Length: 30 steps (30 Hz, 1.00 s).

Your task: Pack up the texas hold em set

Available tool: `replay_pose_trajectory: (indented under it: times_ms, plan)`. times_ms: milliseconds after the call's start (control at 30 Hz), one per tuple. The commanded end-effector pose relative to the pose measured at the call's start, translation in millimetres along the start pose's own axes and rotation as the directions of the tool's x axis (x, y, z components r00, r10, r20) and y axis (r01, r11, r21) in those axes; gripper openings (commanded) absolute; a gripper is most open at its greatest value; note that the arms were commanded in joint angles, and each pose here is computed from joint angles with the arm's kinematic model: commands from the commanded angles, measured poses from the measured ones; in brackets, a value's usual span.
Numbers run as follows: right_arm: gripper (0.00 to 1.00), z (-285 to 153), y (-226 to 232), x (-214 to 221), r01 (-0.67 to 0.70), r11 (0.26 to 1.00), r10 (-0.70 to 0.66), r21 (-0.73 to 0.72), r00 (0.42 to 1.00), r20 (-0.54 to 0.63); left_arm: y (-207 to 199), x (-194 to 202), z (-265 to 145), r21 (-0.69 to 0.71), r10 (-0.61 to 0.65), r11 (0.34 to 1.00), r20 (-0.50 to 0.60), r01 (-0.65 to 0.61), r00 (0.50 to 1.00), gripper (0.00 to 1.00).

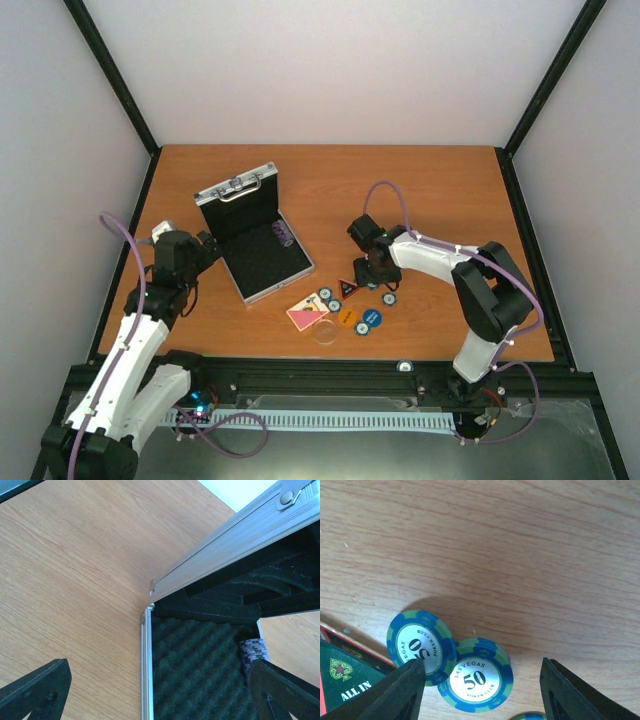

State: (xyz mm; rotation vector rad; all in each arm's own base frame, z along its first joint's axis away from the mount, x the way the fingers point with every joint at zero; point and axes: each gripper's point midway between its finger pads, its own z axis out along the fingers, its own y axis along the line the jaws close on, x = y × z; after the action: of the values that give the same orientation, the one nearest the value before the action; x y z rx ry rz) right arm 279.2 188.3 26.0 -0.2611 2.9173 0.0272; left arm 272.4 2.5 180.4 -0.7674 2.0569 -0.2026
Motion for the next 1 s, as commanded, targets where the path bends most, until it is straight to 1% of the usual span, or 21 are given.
replay_pose_trajectory:
  times_ms: [0,267,467,567,633,767,967]
  plan:
    - [0.64,-6.4,1.2,-0.7,0.002,1.000,-0.003,0.009,1.000,0.011,-6.8,-9.1,-7.5,0.022,0.008,1.000,0.018,-0.009,1.000,1.00]
    - [0.64,-8.7,3.2,-0.5,0.010,1.000,-0.010,-0.003,1.000,0.012,-6.6,-9.7,-7.3,0.020,0.008,1.000,0.021,-0.008,1.000,1.00]
    - [0.63,-7.6,11.2,5.7,0.043,0.998,-0.043,-0.049,0.999,-0.005,-6.4,-7.2,-4.3,0.015,0.013,1.000,0.010,-0.013,1.000,1.00]
    - [0.63,-14.6,14.0,2.0,0.066,0.996,-0.065,-0.067,0.998,0.025,-5.5,-6.5,-3.4,0.011,0.014,1.000,0.010,-0.015,1.000,1.00]
    - [0.64,-20.2,11.1,-2.1,0.066,0.996,-0.063,-0.055,0.997,0.053,-5.1,-5.9,-2.2,0.009,0.013,1.000,0.009,-0.013,1.000,1.00]
    - [0.65,-22.6,2.3,-6.1,0.059,0.998,-0.059,-0.001,0.996,0.064,-5.7,-5.6,-0.9,0.008,0.015,1.000,0.005,-0.015,1.000,1.00]
    - [0.66,-11.5,1.5,1.2,0.063,0.998,-0.064,0.009,0.998,0.022,-5.4,-5.9,-1.5,0.006,0.016,1.000,0.006,-0.016,1.000,1.00]
